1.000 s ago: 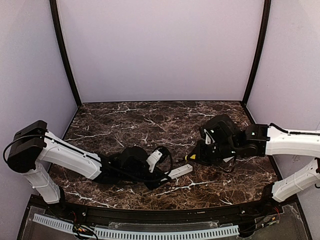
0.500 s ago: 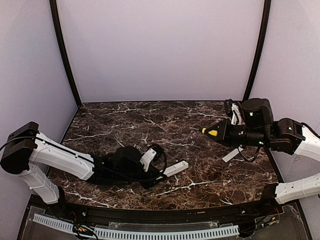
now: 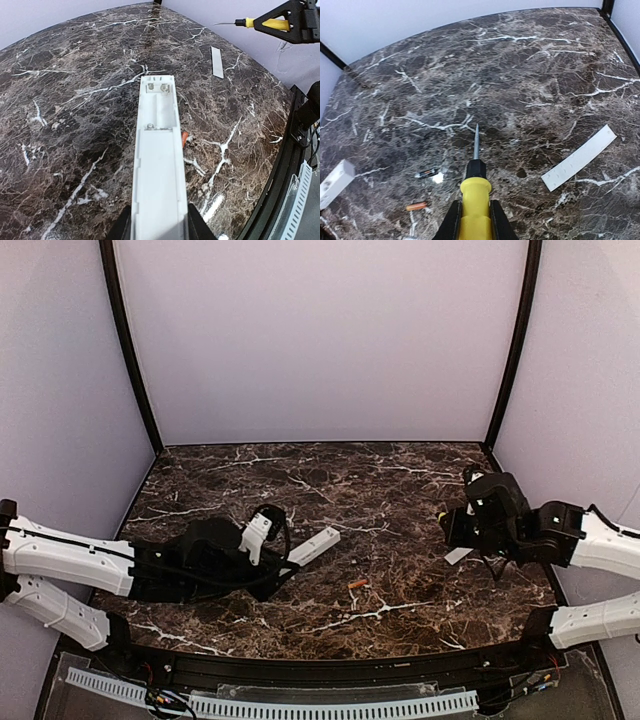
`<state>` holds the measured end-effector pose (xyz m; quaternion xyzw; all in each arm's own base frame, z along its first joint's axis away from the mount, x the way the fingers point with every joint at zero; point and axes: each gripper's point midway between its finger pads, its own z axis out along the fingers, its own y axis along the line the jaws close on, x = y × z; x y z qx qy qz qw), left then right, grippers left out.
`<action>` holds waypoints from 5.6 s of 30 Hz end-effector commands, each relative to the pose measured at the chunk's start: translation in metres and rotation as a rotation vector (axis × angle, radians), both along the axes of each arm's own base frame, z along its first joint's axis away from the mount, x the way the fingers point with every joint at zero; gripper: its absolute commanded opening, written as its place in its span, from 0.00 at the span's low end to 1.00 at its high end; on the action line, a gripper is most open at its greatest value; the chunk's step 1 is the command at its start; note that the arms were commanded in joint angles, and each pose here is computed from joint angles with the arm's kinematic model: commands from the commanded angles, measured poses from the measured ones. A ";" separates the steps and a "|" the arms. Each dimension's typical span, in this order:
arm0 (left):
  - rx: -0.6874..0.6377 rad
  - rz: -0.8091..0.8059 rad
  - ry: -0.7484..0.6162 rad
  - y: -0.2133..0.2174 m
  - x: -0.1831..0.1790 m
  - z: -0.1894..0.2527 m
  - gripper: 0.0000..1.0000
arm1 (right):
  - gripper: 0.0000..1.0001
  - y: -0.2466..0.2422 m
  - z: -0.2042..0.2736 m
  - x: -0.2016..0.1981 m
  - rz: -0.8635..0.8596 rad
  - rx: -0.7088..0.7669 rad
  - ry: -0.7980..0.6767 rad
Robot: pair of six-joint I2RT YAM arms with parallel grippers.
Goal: Unload the batteries from the remote control
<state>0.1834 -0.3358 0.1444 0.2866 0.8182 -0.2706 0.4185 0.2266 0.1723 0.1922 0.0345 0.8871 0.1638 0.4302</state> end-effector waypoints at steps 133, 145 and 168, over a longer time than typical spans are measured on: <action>0.197 0.641 0.141 -0.015 -0.004 -0.103 0.26 | 0.94 0.029 -0.046 -0.059 0.203 0.123 0.228; 0.241 0.576 0.152 -0.013 -0.011 -0.096 0.66 | 0.98 0.025 -0.045 -0.063 0.196 0.149 0.230; 0.222 0.191 -0.055 0.005 0.014 0.029 0.92 | 0.98 0.043 0.008 -0.035 0.265 0.043 0.059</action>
